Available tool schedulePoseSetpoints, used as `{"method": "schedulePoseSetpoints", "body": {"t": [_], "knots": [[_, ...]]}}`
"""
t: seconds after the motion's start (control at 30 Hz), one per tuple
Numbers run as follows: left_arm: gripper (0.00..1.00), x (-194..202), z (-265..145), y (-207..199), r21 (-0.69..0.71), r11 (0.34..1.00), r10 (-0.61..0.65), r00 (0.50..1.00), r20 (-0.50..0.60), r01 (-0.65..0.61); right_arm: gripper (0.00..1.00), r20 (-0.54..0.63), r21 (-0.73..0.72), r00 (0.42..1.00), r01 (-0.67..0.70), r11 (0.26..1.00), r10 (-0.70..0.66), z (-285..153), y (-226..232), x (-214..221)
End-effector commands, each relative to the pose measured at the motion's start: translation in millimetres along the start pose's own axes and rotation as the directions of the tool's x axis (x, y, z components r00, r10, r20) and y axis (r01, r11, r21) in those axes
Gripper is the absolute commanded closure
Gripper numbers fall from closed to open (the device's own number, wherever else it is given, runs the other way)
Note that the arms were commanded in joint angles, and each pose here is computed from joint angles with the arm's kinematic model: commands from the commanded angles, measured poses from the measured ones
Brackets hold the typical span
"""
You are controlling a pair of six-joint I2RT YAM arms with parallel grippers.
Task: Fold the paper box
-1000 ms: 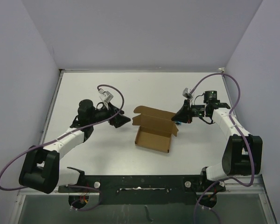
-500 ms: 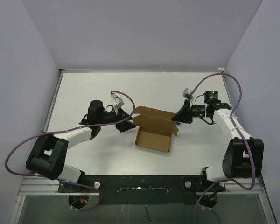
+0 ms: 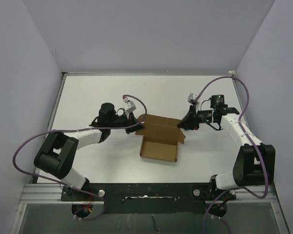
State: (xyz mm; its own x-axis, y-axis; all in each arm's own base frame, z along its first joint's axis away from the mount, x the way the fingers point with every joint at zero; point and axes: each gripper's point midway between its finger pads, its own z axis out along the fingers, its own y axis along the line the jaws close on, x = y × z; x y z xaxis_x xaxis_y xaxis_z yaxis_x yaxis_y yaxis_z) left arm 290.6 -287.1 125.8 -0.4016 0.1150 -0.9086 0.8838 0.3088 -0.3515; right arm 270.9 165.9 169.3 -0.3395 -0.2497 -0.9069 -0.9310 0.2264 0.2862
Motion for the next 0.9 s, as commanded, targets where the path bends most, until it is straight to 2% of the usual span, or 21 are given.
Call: {"method": "schedulePoseSetpoints", "body": {"t": [0.0, 0.1, 0.23, 0.27, 0.33, 0.43, 0.57, 0.7, 0.87], "knots": [[1.0, -24.8, 5.7, -0.4, 0.001, 0.996, 0.093, 0.994, 0.056, -0.093, 0.88, 0.016, 0.013, 0.996, 0.09, 0.996, -0.09, -3.6, -0.4, -21.9], [1.0, -24.5, 1.6, 1.2, -0.04, 0.994, 0.102, 0.993, 0.052, -0.1, 0.73, -0.032, 0.066, 0.991, 0.13, 0.989, -0.128, -12.2, -6.5, -25.0], [1.0, -21.3, -5.4, 2.4, -0.118, 0.986, 0.125, 0.992, 0.031, -0.12, 0.53, -0.103, 0.158, 0.962, 0.268, 0.95, -0.254, -37.1, -9.2, -40.6], [1.0, -20.5, -6.8, 2.6, -0.142, 0.982, 0.132, 0.991, 0.022, -0.128, 0.46, -0.107, 0.17, 0.952, 0.301, 0.938, -0.286, -40.4, -5.3, -45.3], [1.0, -18.6, -8.7, 4.5, -0.2, 0.969, 0.15, 0.989, -0.001, -0.148, 0.38, -0.086, 0.149, 0.93, 0.367, 0.918, -0.358, -39.8, 11.6, -54.9], [1.0, -16.6, -9.0, 4.5, -0.25, 0.955, 0.158, 0.987, -0.029, -0.161, 0.34, -0.044, 0.008, 0.888, 0.458, 0.889, -0.457, -17.9, 50.3, -52.6], [1.0, -16.0, -7.4, 1.0, -0.28, 0.947, 0.154, 0.987, -0.04, -0.159, 0.35, 0.005, -0.261, 0.867, 0.482, 0.836, -0.498, 27.0, 103.6, -10.4], [1.0, -12.7, -6.9, 0.2, -0.305, 0.942, 0.131, 0.99, -0.049, -0.14, 0.35, -0.12, -0.351, 0.827, 0.482, 0.803, -0.549, 59.0, 108.8, 32.9], [1.0, -9.5, -11.3, 4.8, -0.36, 0.929, 0.075, 0.996, -0.041, -0.085, 0.34, -0.258, -0.363, 0.771, 0.481, 0.798, -0.582, 81.6, 98.8, 66.7]]}}
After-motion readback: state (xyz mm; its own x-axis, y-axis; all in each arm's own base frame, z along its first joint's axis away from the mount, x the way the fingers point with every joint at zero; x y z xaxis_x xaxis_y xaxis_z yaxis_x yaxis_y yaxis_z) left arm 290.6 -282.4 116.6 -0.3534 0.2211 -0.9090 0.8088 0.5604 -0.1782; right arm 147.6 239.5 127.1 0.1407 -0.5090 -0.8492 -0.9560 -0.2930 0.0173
